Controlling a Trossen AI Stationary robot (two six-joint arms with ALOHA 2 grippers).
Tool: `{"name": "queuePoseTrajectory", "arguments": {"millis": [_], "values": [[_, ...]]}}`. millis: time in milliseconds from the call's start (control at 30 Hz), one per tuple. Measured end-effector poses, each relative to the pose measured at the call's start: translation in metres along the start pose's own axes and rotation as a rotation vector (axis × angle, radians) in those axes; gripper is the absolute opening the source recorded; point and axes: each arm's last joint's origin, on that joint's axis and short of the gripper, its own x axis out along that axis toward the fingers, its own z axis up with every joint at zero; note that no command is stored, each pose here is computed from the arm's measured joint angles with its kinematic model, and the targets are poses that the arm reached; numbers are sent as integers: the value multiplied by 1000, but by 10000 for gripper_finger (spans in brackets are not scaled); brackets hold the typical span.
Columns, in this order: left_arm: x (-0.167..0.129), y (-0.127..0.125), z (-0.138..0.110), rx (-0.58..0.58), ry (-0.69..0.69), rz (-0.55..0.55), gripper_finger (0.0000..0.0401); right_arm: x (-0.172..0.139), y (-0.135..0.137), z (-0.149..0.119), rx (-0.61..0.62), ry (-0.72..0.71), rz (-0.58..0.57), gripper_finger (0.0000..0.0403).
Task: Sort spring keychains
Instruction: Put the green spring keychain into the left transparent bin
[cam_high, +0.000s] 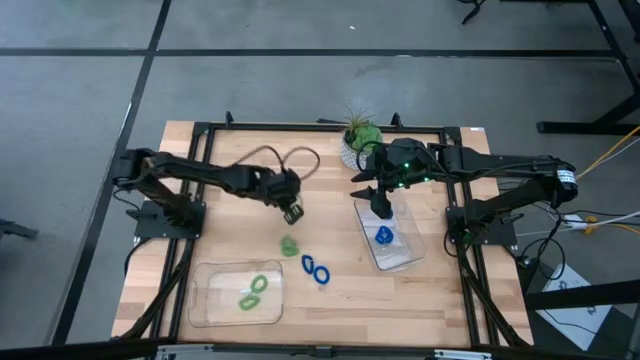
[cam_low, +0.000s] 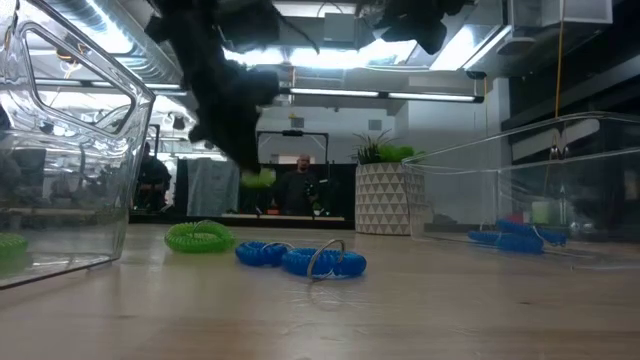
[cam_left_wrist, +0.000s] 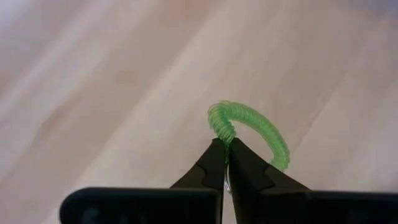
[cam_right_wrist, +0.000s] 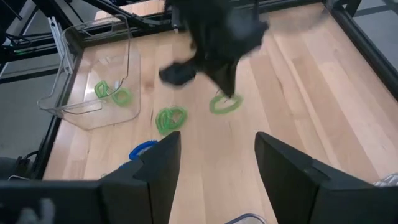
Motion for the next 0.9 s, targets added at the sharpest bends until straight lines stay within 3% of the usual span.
{"name": "queuePoseTrajectory", "arguments": {"millis": [233, 500, 900], "values": [[-54, 21, 17, -85, -197, -38, 4, 0, 0, -1, -21, 12, -1, 205], [-108, 38, 21, -179, -414, -63, 4, 0, 0, -1, -22, 12, -1, 205], [-142, 43, 20, -210, -568, -152, 4, 0, 0, -1, -20, 12, -1, 205]]}}
